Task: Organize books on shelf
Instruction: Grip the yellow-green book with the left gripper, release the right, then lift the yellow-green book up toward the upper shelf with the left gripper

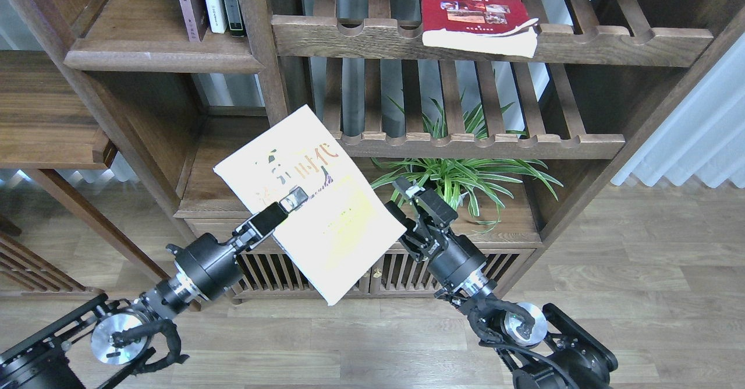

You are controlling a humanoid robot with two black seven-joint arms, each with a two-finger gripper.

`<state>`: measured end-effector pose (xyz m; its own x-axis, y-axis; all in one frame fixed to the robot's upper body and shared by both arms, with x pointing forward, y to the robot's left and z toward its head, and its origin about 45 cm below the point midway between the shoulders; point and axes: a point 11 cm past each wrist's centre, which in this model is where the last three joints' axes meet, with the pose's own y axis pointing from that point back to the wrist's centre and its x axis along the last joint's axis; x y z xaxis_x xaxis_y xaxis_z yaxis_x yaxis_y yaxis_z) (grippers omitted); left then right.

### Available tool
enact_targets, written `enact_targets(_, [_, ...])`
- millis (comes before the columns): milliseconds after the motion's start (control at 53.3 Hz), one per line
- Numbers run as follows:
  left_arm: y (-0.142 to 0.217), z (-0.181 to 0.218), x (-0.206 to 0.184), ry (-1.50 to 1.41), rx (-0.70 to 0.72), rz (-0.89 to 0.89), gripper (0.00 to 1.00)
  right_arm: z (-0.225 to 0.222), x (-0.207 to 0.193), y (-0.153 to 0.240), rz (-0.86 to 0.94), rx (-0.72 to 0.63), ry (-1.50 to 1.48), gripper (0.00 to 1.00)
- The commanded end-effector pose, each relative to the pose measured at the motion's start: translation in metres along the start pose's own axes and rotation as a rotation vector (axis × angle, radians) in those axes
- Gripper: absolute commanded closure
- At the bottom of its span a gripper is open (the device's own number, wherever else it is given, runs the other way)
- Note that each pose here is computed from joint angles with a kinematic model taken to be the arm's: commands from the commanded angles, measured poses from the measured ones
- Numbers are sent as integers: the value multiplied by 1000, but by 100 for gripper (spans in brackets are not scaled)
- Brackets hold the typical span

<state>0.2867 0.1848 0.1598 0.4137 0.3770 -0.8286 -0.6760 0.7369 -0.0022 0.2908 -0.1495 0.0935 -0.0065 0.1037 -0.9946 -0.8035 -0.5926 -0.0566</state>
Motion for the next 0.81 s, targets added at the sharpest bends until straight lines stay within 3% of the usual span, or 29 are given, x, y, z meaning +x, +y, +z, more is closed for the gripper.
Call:
enact_targets(0, [1, 14, 0, -89, 4, 2, 92, -1, -2, -2, -5, 1, 6, 22])
enact_targets(432, [-14, 50, -14, -270, -17, -38, 92, 0, -8, -11, -18, -23, 26, 22])
enact_targets(788, [-36, 117, -49, -372, -145, -117, 93, -3, -7, -13, -6, -32, 56, 17])
